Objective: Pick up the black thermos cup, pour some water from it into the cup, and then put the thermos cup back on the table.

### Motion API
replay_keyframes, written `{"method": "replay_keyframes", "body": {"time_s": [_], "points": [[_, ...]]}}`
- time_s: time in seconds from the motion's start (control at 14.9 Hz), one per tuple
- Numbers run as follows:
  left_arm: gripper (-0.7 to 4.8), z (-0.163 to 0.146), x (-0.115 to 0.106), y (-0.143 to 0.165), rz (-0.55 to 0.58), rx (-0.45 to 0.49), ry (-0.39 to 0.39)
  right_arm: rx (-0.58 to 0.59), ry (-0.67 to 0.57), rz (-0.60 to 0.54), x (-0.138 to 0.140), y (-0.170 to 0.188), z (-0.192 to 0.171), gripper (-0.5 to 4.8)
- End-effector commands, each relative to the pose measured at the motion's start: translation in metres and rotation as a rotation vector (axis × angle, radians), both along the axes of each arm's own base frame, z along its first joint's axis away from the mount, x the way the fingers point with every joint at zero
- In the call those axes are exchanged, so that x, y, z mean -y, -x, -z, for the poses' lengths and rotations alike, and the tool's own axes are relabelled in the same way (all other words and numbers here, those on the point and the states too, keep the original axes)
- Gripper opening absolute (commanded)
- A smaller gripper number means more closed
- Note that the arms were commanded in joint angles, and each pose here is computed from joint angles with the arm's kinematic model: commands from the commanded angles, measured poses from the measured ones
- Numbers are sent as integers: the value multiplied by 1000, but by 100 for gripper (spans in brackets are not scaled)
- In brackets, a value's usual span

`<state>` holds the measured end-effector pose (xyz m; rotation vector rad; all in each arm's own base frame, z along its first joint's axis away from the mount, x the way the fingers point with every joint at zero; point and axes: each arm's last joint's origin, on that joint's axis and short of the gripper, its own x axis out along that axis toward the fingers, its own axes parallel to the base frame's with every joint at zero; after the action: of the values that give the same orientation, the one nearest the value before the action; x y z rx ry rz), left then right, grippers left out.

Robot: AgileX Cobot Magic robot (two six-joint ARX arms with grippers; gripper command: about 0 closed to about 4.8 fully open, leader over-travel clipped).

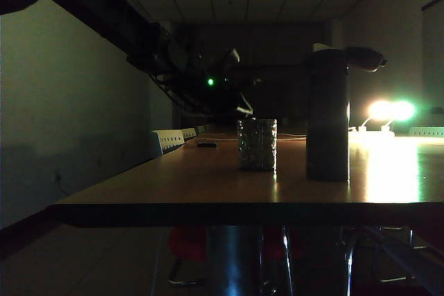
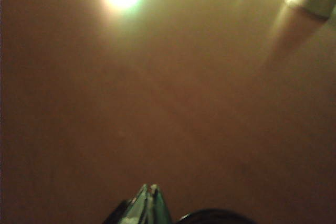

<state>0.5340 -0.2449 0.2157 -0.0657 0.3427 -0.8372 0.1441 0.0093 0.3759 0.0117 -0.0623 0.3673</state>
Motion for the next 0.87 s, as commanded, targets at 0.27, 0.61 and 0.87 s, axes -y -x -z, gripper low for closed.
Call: {"method": "replay_keyframes", "body": {"time_s": [0.27, 0.61, 0.87], "points": [[-8, 13, 2, 0, 13, -44, -25, 32, 3, -5, 0, 3, -4, -1], [-8, 16, 3, 5, 136, -77, -50, 31, 4, -4, 0, 3, -4, -1], [-9, 7, -2, 14, 177, -100, -139, 29, 4, -4, 0, 2, -4, -1]]}}
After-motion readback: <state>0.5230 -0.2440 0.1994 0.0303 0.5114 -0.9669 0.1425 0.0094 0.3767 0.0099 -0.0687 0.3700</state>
